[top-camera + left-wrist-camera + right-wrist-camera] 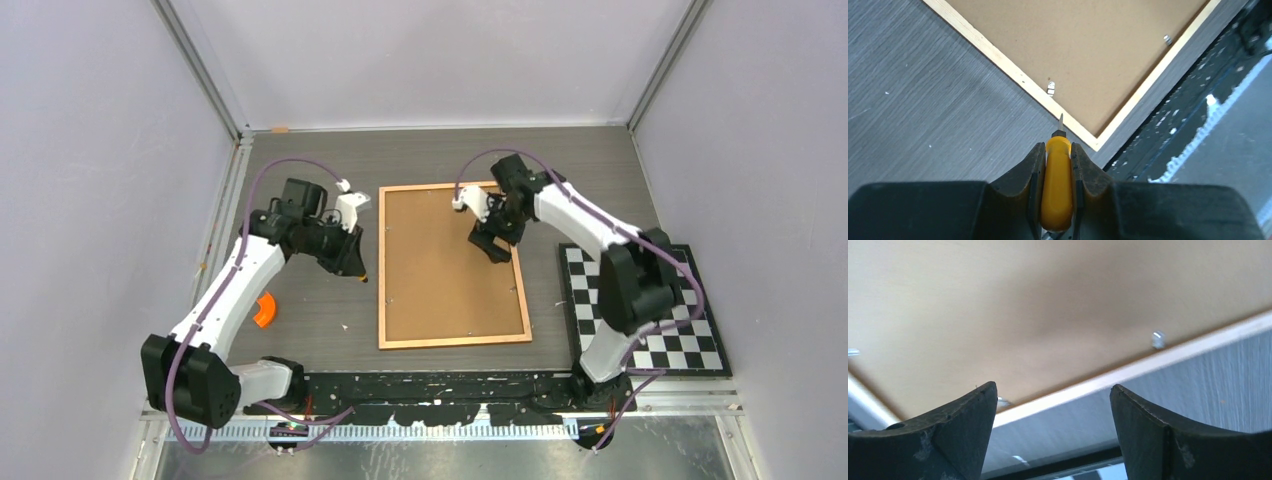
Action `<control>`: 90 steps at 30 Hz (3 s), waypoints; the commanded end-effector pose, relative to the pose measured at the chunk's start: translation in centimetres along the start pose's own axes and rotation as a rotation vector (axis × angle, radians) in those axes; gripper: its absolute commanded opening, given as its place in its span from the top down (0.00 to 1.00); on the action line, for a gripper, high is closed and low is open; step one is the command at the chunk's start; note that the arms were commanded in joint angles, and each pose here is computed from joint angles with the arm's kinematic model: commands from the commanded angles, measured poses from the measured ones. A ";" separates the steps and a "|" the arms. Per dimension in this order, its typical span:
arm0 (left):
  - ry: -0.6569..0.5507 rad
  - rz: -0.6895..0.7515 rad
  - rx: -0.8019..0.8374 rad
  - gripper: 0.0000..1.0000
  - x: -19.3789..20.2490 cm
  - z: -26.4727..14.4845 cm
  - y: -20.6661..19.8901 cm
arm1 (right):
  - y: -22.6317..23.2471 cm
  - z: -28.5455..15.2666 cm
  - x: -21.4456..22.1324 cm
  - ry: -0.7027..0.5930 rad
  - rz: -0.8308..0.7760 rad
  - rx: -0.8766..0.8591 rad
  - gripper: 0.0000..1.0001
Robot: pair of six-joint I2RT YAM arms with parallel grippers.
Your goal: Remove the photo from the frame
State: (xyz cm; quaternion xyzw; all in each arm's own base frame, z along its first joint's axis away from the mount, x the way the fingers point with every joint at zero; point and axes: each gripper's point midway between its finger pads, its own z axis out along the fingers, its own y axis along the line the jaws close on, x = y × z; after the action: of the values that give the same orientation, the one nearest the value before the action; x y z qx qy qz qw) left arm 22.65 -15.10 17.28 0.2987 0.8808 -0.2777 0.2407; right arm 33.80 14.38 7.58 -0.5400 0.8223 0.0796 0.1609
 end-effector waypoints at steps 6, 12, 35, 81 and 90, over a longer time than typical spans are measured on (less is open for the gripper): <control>-0.038 0.260 -0.127 1.00 -0.7 2.7 1.0 | 15.2 -1.8 -4.0 -0.199 -0.136 -0.172 0.13; -0.074 0.222 -0.132 1.00 -1.3 3.1 0.8 | 19.6 -0.7 -3.2 -0.205 -0.205 -0.189 0.14; -0.290 0.139 -0.121 1.00 -4.0 0.3 2.7 | 17.4 6.2 -5.1 -0.128 -0.249 0.022 0.37; 0.026 0.474 -0.344 1.00 -0.4 7.5 5.2 | 17.1 4.4 1.9 -0.038 -0.147 -0.131 0.50; 0.090 0.495 -0.234 1.00 1.6 7.6 2.6 | 17.3 4.7 2.0 -0.028 -0.136 -0.145 0.57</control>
State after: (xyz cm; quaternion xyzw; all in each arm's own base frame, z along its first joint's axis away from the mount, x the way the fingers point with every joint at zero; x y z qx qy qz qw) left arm 27.57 -17.29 10.25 0.4688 0.8179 -0.0655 0.3270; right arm 18.56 20.80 2.48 -0.6066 0.7698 0.1253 0.1540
